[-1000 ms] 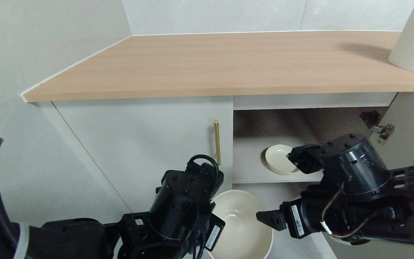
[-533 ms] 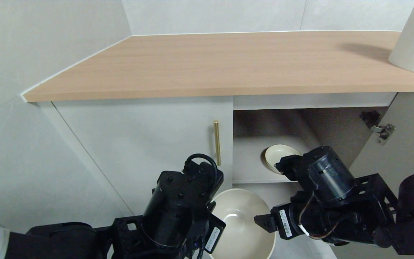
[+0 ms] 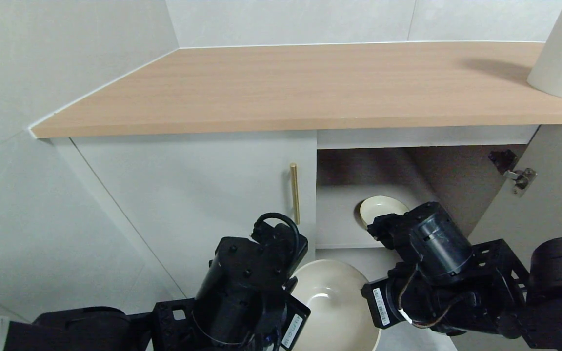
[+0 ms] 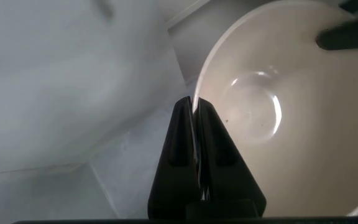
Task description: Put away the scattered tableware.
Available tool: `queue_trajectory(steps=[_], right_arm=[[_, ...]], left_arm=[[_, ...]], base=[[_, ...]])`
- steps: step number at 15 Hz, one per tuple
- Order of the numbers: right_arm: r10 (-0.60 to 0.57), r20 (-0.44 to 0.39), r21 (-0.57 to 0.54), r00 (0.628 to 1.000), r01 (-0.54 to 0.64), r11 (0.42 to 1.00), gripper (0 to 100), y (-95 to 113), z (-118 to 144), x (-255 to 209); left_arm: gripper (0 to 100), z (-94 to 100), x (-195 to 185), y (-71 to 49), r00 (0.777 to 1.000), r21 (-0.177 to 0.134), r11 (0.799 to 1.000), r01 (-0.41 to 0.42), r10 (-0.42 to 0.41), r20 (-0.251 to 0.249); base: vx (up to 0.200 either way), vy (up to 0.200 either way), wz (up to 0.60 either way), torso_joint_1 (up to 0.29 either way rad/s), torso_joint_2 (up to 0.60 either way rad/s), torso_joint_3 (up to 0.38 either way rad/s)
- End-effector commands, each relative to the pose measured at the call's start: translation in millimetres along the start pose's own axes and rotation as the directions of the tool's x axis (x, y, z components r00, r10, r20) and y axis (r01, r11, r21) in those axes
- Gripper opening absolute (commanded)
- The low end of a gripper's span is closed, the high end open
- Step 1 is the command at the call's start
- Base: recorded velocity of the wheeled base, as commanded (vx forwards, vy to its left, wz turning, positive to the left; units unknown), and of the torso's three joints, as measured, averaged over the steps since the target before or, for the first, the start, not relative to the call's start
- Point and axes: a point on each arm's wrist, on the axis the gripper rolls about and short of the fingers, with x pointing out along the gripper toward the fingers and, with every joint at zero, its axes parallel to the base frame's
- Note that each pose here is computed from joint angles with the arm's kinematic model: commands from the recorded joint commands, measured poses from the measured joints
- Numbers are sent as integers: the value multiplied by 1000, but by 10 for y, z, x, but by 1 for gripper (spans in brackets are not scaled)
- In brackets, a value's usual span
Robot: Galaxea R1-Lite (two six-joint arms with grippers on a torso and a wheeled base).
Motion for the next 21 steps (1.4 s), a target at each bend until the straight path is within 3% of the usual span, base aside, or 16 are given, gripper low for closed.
queue_trajectory(steps=[1, 8, 9, 15, 18, 21], right_arm=[[-7, -4, 0, 1000, 7, 1000, 0, -8, -7, 6], [-9, -5, -2, 1000, 9, 1000, 0, -10, -11, 7], [-7, -5, -2, 1000, 7, 1000, 0, -9, -11, 7], [-18, -2, 5, 1000, 18, 1000, 0, -33, -5, 8], [-146, 11, 109, 989, 144, 984, 0, -416, 107, 163], [-233, 135, 230, 963, 199, 953, 0, -792, 91, 575]], left_arm=[[0, -8, 3, 3, 1000, 2, 1000, -4, 4, -4], [0, -17, 3, 4, 1000, 2, 1000, -6, 6, -7], [100, -44, 2, 7, 1000, 7, 1000, -7, 7, -15], [100, -5, -4, 14, 999, -15, 1000, -17, 17, 28], [100, -4, -12, 18, 999, -16, 1000, -18, 19, 30], [100, -1, -19, 21, 999, -16, 1000, -18, 19, 31]], base=[[0, 0, 0, 0, 0, 0], [0, 0, 0, 0, 0, 0], [0, 0, 0, 0, 0, 0], [0, 0, 0, 0, 0, 0], [0, 0, 0, 0, 0, 0], [0, 0, 0, 0, 0, 0]])
